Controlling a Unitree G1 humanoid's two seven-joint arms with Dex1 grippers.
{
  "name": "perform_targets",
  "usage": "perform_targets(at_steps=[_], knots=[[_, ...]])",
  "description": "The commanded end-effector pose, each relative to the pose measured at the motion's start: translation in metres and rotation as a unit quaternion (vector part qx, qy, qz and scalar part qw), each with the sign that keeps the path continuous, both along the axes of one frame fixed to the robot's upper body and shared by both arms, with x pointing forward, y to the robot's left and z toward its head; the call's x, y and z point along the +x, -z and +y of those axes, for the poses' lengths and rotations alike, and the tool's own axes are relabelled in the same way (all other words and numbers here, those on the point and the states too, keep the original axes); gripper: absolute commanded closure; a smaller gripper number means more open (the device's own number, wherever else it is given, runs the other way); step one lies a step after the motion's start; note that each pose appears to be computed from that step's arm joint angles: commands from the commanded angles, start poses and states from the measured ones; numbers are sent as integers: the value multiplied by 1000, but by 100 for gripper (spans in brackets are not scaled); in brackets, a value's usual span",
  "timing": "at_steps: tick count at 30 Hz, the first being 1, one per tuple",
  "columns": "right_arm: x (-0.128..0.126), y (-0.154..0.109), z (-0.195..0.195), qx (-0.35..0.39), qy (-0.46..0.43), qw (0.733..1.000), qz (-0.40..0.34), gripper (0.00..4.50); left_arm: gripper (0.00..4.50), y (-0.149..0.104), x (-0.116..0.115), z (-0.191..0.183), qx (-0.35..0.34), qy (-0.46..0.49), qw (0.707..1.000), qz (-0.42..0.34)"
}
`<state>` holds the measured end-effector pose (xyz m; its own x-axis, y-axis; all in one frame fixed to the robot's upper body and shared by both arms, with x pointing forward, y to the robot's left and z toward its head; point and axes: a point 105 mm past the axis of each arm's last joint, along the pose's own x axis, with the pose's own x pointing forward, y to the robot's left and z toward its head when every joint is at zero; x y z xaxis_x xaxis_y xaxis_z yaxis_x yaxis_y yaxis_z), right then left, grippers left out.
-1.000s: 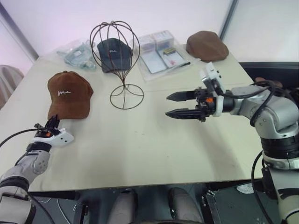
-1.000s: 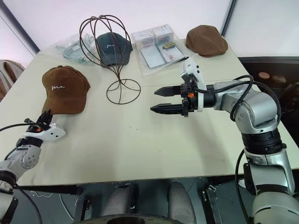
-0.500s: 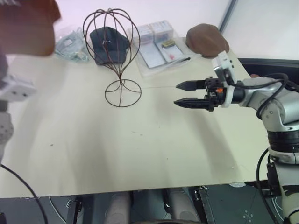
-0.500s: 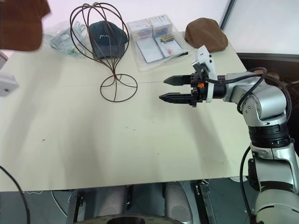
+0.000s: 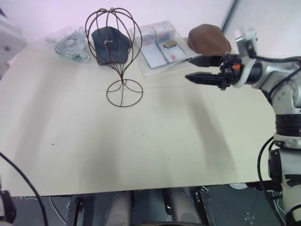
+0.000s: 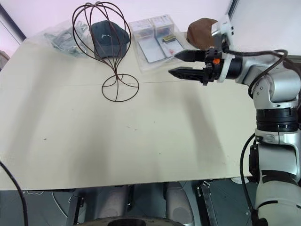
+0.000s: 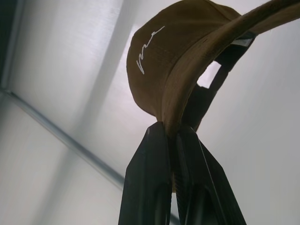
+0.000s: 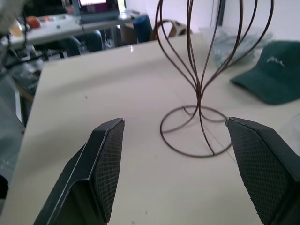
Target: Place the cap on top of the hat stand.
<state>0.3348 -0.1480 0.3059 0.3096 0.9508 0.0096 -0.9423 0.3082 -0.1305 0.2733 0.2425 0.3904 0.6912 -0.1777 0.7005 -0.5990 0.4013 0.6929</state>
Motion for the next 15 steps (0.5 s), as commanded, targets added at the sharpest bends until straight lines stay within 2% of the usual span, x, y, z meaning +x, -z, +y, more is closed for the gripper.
perform_targets(at_steps=[1, 6, 15], knots=[[-16, -45, -9, 71, -13, 997, -38, 95, 445, 2, 0, -16, -14, 8, 1000, 6], [-21, -53, -17, 87, 2, 995, -43, 95, 445, 19, 6, -36, -39, 28, 998, 31], [-23, -47, -17, 89, 14, 995, -40, 95, 445, 38, 13, -68, -53, 87, 993, 57]])
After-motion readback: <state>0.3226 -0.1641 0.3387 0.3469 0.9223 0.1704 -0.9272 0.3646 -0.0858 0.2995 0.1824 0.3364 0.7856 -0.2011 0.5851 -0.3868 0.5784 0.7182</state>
